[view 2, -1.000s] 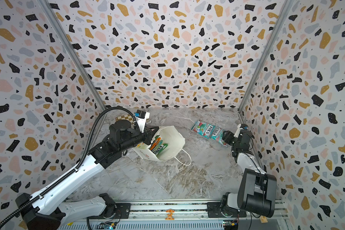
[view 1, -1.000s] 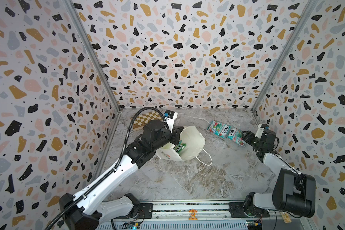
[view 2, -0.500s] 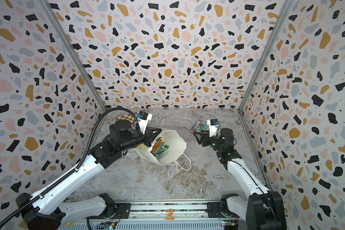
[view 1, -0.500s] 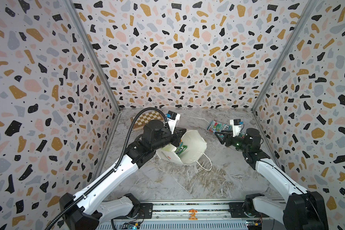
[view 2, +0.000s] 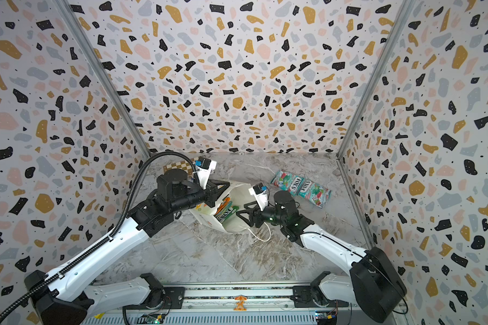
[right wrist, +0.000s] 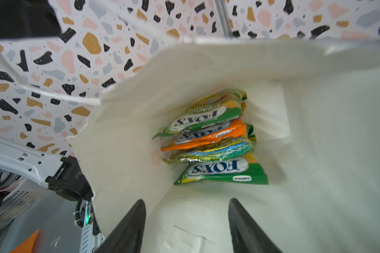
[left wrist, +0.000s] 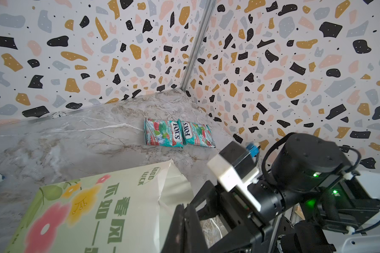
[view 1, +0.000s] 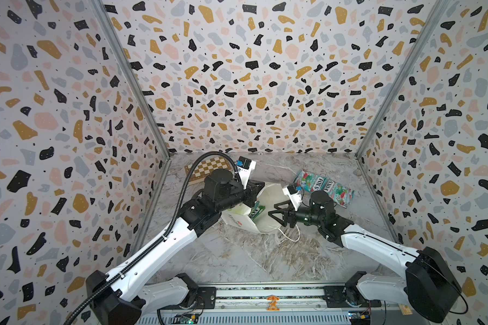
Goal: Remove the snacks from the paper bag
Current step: 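Reach the right gripper down and close it on the green Fox's packets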
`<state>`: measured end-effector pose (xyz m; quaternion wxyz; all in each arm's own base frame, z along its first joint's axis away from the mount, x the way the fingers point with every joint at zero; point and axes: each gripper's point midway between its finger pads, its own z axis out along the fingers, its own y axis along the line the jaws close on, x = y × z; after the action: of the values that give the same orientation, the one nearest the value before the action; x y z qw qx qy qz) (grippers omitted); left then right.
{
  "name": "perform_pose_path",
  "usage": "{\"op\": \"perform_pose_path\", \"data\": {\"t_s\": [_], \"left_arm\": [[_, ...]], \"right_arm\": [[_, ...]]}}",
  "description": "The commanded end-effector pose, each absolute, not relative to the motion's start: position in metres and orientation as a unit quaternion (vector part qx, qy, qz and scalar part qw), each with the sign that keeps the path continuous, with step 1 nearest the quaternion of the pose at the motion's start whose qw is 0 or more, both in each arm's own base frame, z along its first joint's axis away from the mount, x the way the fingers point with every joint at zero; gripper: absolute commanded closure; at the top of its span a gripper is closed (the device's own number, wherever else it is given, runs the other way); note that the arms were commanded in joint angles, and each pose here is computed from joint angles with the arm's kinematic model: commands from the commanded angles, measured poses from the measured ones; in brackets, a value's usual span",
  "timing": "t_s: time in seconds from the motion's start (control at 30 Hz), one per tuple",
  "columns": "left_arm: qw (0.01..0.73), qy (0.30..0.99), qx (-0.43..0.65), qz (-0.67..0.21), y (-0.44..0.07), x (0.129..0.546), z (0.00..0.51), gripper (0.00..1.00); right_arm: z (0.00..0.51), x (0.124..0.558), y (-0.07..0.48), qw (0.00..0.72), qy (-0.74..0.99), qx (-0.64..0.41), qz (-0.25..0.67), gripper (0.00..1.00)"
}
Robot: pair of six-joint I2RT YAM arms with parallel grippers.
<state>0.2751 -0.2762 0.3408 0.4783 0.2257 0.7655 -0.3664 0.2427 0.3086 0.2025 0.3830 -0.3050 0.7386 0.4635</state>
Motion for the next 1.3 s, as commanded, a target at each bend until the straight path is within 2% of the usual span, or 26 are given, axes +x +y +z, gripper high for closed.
{"op": "perform_pose_path", "data": {"t_s": [0.0, 0.2, 0.47, 0.83, 1.07, 1.27], "left_arm": [[0.494, 0.749, 0.227, -0.378, -0.281, 0.275, 0.352, 1.00], [0.484, 0.749, 0.244, -0.381, -0.284, 0.270, 0.348, 1.00], [0.474, 0.754, 0.255, -0.376, -0.285, 0.266, 0.340, 1.00], [0.470, 0.751, 0.271, -0.377, -0.290, 0.258, 0.334, 1.00], [0.470, 0.750, 0.276, -0.375, -0.290, 0.256, 0.334, 1.00], [0.469, 0.750, 0.279, -0.374, -0.291, 0.255, 0.335, 1.00]], "right_arm": [[0.215, 0.247, 0.324, 0.397, 0.727, -0.314, 0.465, 0.39], [0.189, 0.246, 0.346, 0.356, 0.744, -0.320, 0.466, 0.41], [0.167, 0.270, 0.356, 0.330, 0.788, -0.254, 0.454, 0.45], [0.169, 0.297, 0.360, 0.311, 0.815, -0.119, 0.474, 0.52], [0.165, 0.305, 0.367, 0.291, 0.819, -0.083, 0.488, 0.62], [0.160, 0.314, 0.368, 0.290, 0.825, -0.057, 0.481, 0.64]]}}
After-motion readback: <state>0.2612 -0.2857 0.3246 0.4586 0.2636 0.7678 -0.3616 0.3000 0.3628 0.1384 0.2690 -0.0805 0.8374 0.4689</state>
